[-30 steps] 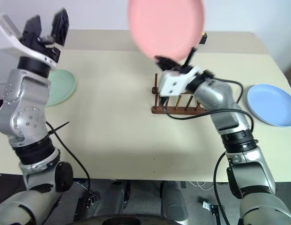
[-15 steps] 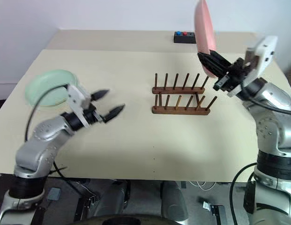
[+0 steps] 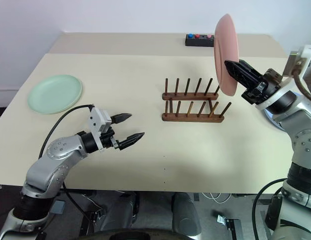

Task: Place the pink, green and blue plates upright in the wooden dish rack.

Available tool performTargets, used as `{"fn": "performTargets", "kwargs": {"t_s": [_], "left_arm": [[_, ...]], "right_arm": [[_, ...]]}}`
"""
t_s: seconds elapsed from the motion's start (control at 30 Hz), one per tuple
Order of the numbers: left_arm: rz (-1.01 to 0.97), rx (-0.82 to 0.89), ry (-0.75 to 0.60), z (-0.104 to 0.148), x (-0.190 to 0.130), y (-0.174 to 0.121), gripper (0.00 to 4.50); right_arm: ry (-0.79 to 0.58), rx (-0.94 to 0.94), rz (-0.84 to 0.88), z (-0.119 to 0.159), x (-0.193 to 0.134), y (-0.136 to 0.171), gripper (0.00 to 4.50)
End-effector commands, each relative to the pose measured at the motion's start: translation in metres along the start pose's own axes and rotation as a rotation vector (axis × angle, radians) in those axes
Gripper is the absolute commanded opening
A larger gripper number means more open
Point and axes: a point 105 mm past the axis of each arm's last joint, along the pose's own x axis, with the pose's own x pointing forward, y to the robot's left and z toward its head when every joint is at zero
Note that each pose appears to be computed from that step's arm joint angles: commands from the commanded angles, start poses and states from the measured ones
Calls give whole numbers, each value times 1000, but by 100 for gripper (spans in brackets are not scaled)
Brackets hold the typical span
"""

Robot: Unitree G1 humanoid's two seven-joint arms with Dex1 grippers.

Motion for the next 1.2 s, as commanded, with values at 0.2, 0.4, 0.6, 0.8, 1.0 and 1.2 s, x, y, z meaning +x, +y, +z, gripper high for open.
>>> {"fn": "performTargets", "kwargs": {"t_s": [0.2, 0.4, 0.6, 0.8, 1.0, 1.2], "left_arm": [[-28, 22, -37, 9, 2, -9, 447], [-23, 20, -30, 7, 1, -8, 447], [-21, 23, -27, 6, 2, -8, 447], [-21, 25, -26, 6, 3, -7, 447], [-17, 25, -25, 5, 2, -7, 447], [-11, 27, -21, 4, 2, -7, 447]], "right_arm": [[-9, 67, 13, 2, -6, -5, 0], [-48, 78, 37, 9, -7, -2, 0], [-62, 87, 69, 14, -6, 5, 0], [-63, 120, 48, 9, -8, 0, 0], [-89, 184, 22, 6, -11, -7, 0], [-75, 209, -12, -3, -15, -13, 0]]}}
